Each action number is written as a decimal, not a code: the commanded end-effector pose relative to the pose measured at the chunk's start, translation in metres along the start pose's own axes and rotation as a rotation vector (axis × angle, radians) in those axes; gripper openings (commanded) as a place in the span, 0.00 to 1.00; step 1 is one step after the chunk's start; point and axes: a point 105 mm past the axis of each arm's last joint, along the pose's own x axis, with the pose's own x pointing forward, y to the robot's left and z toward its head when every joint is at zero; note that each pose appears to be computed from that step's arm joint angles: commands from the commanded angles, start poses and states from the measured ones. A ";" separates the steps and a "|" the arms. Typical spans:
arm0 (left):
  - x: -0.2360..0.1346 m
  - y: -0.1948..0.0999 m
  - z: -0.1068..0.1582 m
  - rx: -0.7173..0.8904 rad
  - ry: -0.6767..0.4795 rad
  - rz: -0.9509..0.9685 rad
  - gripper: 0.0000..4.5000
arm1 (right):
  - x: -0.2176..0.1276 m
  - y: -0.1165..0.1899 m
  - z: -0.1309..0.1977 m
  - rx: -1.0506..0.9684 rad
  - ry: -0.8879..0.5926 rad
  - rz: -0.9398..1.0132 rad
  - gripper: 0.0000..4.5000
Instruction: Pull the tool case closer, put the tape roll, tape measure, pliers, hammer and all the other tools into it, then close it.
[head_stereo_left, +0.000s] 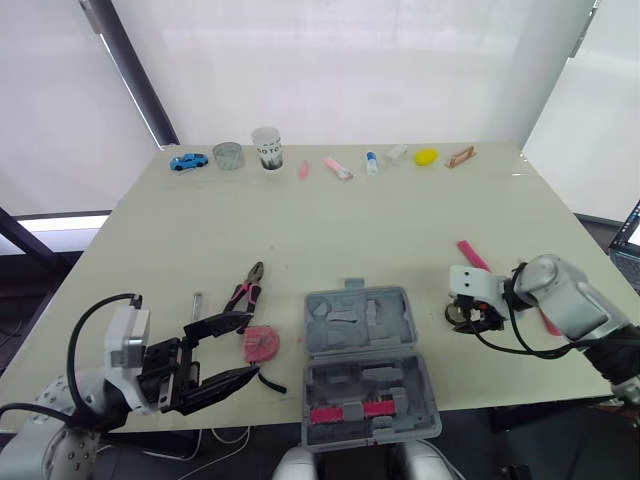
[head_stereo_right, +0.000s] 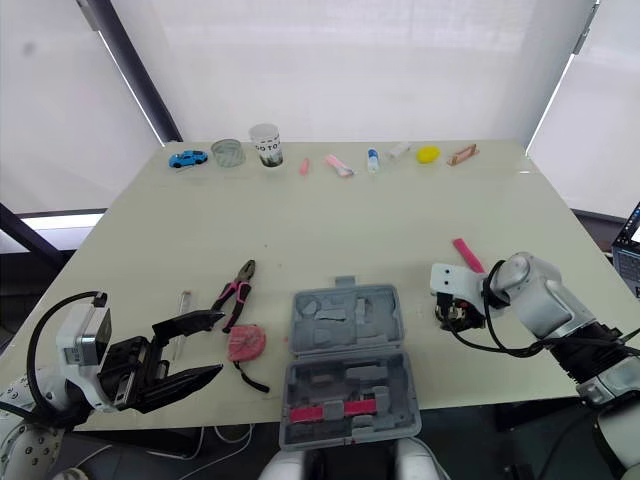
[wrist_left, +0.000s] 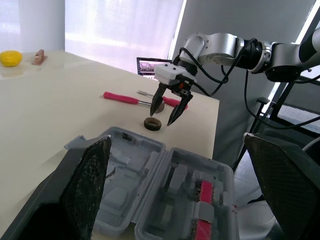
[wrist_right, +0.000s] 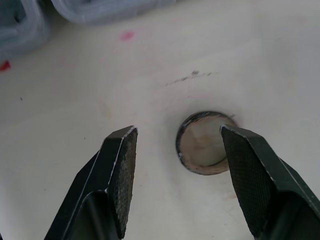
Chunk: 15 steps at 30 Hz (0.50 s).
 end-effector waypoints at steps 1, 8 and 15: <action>0.003 -0.001 0.003 0.029 0.001 -0.011 1.00 | -0.002 -0.010 0.000 -0.015 0.020 -0.043 0.62; 0.006 0.000 0.003 0.036 0.003 -0.011 1.00 | 0.007 -0.015 0.000 -0.013 0.017 -0.057 0.23; 0.007 -0.001 0.002 0.035 -0.005 -0.011 1.00 | -0.001 -0.015 0.015 -0.065 -0.017 -0.042 0.02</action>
